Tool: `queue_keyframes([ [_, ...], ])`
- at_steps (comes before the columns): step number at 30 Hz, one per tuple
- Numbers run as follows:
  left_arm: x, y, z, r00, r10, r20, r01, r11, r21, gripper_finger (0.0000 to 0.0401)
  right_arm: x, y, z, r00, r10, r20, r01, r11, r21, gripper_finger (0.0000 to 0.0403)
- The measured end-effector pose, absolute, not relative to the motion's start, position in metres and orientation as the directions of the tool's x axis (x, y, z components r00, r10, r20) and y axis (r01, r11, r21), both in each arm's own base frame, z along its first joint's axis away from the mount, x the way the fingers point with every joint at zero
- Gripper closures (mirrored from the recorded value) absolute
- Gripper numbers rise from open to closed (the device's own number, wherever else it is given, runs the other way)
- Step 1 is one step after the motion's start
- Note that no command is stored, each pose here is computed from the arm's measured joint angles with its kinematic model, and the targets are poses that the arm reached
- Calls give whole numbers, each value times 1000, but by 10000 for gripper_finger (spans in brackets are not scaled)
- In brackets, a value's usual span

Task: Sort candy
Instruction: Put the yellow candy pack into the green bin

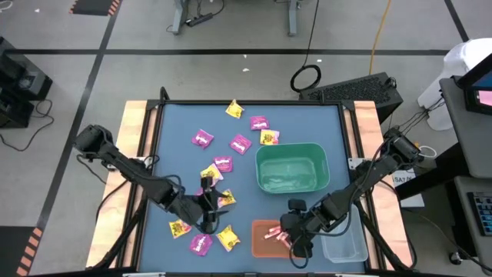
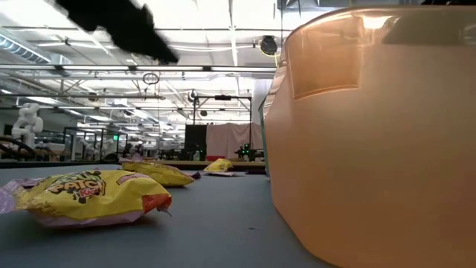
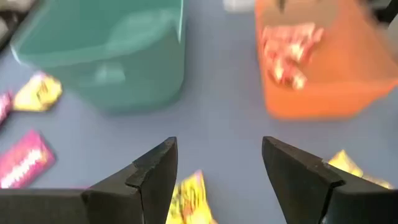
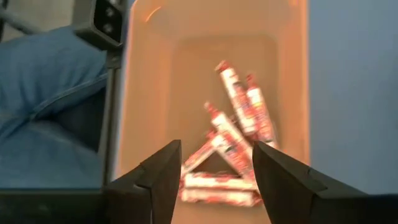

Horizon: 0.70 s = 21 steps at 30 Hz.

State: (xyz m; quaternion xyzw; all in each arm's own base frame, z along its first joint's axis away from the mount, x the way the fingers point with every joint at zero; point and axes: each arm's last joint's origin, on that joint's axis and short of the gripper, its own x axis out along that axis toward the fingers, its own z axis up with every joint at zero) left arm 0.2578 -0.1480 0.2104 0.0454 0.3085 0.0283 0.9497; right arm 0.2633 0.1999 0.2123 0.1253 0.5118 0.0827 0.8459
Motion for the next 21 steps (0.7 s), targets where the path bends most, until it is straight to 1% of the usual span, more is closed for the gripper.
queue_keyframes([
  [4,259,-149,194,763,129,-634,-80,991,106,162,259,206,212,451,290,-844,-34,951,308,214],
  [8,261,-154,178,727,120,-676,-48,991,124,162,256,210,213,476,264,-839,-36,959,281,214],
  [13,264,-160,154,668,108,-736,-3,990,142,162,254,214,213,487,269,-831,-54,959,279,213],
  [16,264,-165,142,648,113,-754,-3,989,146,162,254,214,213,486,269,-831,-57,959,278,213],
  [21,264,-168,126,615,136,-776,9,984,180,183,255,213,214,504,244,-828,-64,967,246,213],
])
